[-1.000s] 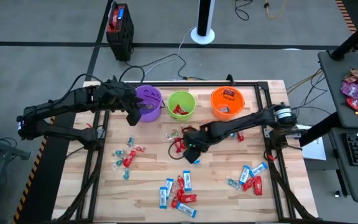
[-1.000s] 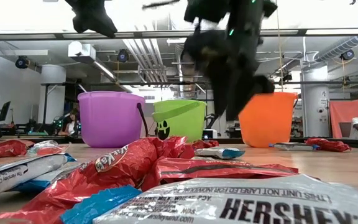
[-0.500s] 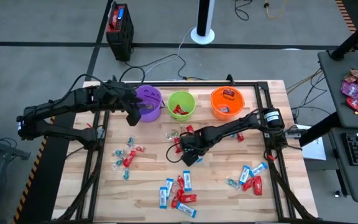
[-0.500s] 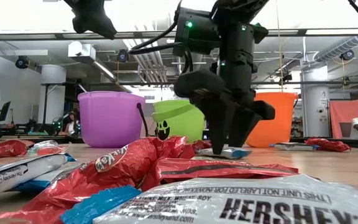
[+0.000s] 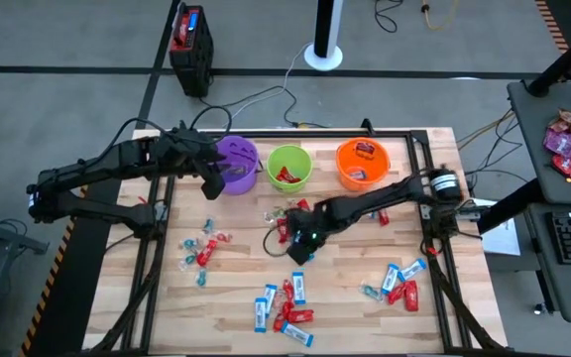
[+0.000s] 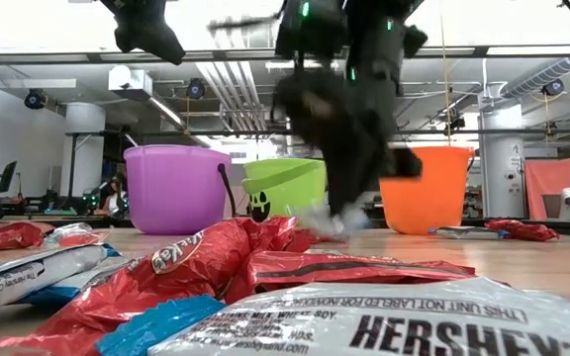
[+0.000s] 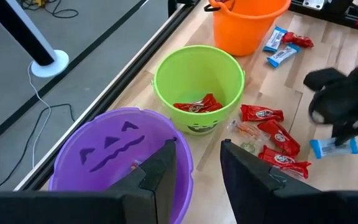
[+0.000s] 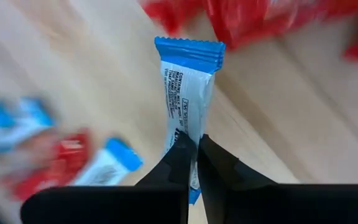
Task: Sort candy by brand, put in halloween buckets
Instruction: Put the white chocolate bar into the orange bucket
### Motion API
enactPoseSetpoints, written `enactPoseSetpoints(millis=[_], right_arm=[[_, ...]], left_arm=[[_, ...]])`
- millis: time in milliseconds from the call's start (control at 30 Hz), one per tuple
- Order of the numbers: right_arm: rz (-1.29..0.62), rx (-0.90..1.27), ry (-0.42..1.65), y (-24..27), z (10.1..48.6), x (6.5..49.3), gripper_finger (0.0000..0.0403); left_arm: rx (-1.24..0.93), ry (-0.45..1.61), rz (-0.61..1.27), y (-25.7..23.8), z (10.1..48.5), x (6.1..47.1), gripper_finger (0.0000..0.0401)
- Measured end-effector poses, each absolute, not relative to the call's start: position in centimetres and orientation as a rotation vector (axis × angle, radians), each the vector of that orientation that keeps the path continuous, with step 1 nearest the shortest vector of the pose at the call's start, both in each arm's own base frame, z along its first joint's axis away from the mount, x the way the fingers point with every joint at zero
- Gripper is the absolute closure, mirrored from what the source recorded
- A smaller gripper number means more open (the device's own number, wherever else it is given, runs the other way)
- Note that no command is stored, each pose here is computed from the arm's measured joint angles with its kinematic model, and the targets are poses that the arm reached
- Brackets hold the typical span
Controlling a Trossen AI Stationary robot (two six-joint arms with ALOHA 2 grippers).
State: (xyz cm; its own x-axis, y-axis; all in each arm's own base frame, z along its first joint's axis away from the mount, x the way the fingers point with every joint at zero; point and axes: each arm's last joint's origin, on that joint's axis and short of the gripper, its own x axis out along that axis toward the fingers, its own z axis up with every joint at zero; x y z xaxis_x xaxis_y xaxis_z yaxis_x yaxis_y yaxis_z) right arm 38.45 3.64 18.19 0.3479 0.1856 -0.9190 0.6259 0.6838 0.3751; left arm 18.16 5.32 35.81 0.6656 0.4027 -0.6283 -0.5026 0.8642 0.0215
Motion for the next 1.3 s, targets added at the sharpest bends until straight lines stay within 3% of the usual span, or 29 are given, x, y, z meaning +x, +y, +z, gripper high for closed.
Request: enactPoseSetpoints(millis=[167, 367, 533, 633, 800, 1300], right_arm=[[-0.331, 0.834, 1.017, 0.9, 24.8, 36.4, 0.0391], [-0.511, 0.781, 0.721, -6.7, 32.2, 31.8, 0.0391], [-0.634, 0.698, 0.711, -13.2, 35.4, 28.3, 0.0391], [-0.727, 0.700, 0.888, -15.8, 35.8, 26.3, 0.0391], [-0.824, 0.785, 1.373, -17.4, 34.3, 24.2, 0.0391], [-0.737, 0.638, 1.432, -20.5, 32.1, 24.3, 0.0390]], left_arm=[[-0.127, 0.677, 0.504, 5.3, 35.8, 18.2, 0.0292], [-0.104, 0.684, 0.516, 5.7, 35.8, 18.0, 0.0292], [-0.119, 0.695, 0.565, 6.8, 35.6, 18.0, 0.0294], [-0.144, 0.714, 0.606, 7.6, 35.3, 18.0, 0.0300], [-0.227, 0.772, 0.663, 8.4, 34.5, 18.0, 0.0314], [-0.338, 0.840, 0.723, 9.4, 32.7, 19.6, 0.0322]])
